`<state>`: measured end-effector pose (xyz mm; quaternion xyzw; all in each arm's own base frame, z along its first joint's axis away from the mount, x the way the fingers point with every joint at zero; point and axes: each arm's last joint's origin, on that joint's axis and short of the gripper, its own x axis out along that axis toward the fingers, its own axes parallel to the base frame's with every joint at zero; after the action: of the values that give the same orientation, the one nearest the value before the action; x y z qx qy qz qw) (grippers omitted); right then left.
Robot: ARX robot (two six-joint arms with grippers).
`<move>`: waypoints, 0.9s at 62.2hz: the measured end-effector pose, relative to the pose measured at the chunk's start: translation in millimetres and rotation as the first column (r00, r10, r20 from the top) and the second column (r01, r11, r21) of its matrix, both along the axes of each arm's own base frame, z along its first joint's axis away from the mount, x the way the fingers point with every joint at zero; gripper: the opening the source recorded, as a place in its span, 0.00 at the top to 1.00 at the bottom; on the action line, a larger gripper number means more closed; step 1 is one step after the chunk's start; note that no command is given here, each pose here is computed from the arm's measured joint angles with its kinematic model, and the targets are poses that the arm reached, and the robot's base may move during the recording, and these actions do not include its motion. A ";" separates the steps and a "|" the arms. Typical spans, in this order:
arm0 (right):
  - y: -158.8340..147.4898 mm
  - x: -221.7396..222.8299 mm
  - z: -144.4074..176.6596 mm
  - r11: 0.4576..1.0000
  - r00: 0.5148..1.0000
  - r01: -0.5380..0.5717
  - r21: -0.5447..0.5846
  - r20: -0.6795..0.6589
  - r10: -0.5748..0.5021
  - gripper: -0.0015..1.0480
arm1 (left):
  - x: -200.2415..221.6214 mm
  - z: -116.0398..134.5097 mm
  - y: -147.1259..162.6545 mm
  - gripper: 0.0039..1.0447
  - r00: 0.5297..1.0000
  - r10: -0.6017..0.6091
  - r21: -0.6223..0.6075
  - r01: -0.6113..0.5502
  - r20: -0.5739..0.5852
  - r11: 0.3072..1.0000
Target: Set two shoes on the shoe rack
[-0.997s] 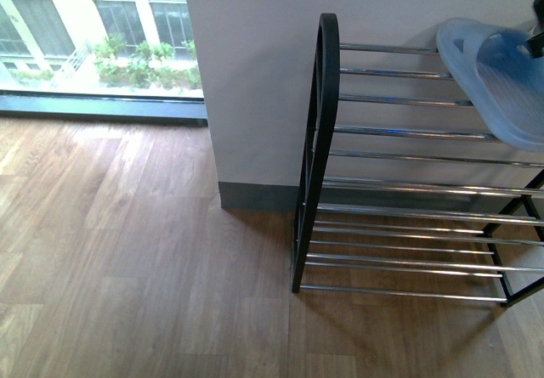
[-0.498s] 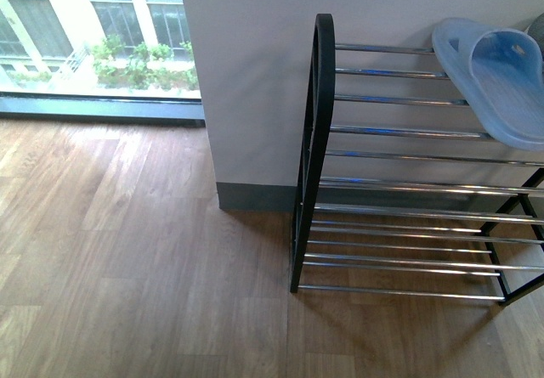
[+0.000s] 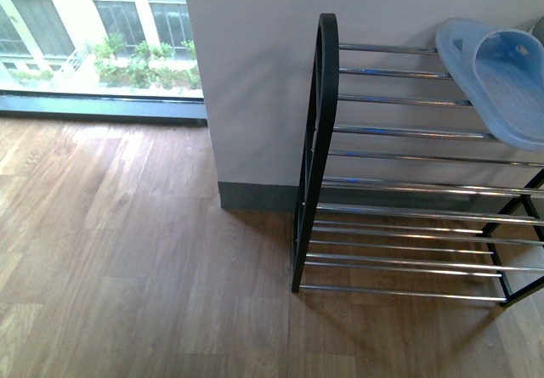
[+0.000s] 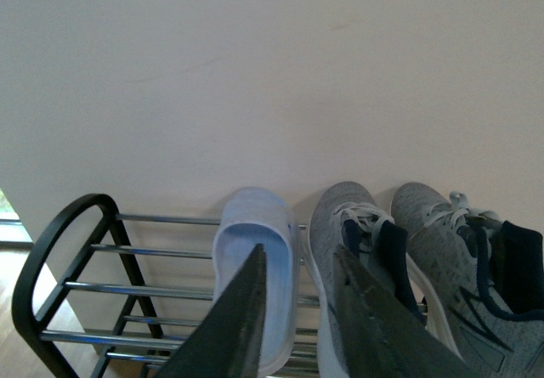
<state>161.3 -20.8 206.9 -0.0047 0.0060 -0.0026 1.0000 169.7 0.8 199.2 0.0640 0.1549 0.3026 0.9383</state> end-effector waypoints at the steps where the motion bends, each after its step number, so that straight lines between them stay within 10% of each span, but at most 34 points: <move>1: 0.5 -0.7 -0.8 1.000 1.000 0.000 0.000 0.000 0.000 0.99 | 0.0 0.1 0.0 0.99 1.000 0.000 0.000 0.000 0.000 1.000; 56: 20.4 -41.9 -34.0 1.000 1.000 -0.001 -0.001 0.029 0.002 0.99 | 0.0 0.0 0.0 0.99 1.000 0.000 0.000 0.000 0.000 1.000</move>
<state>119.4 -0.4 172.8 -0.0053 -0.0087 -0.0020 0.9999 169.8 0.8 199.2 0.0639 0.1549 0.3024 0.9383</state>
